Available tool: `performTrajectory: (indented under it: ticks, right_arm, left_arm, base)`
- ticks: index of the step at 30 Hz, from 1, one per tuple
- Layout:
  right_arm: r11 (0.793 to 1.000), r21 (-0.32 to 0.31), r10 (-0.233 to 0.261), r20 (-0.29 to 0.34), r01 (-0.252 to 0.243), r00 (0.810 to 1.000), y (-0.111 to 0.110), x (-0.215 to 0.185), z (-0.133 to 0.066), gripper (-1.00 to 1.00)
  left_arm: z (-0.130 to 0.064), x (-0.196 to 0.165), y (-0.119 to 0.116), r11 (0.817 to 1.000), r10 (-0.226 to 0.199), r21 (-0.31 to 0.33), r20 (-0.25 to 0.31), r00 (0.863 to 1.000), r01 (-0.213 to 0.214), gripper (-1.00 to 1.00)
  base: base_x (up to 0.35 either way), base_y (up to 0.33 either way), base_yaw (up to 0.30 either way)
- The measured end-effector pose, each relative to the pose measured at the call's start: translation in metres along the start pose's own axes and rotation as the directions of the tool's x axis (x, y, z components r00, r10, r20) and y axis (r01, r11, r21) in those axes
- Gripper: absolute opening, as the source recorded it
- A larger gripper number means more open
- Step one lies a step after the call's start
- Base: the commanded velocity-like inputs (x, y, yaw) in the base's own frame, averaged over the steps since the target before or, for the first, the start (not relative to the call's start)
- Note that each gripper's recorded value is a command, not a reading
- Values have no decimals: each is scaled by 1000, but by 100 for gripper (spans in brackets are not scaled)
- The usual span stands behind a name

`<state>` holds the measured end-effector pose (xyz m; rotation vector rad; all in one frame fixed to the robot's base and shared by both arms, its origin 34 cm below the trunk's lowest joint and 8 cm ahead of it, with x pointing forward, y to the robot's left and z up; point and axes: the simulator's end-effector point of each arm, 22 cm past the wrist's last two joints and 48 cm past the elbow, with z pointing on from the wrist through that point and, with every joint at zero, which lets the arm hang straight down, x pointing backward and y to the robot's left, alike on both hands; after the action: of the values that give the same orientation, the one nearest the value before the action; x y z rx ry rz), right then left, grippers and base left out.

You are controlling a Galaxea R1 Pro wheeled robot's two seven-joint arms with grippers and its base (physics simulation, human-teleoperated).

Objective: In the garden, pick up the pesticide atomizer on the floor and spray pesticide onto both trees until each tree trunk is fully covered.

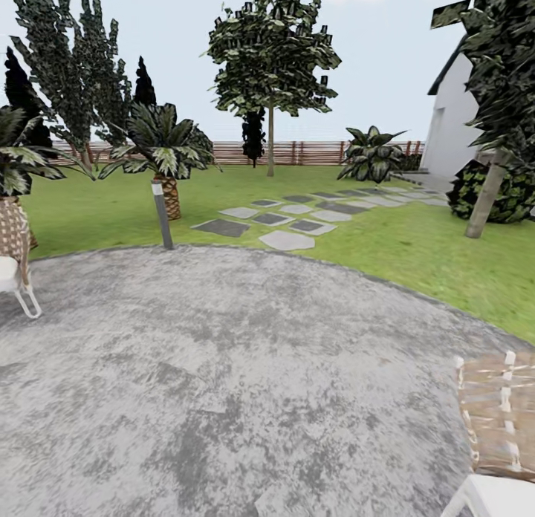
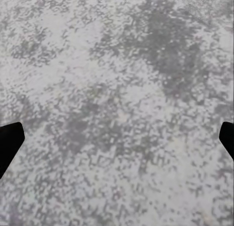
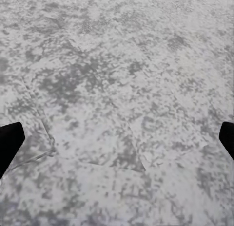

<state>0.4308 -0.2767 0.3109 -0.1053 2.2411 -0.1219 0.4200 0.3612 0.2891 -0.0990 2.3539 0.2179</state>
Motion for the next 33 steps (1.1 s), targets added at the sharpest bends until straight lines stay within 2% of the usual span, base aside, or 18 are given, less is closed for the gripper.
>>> performTrajectory:
  ticks: [33]
  right_arm:
    - [1000,-4,-1,-3,1,1000,1,1,0,100]
  left_arm:
    - [0,0,0,1000,0,0,1,1000,0,100]
  base:
    - [339,0,9]
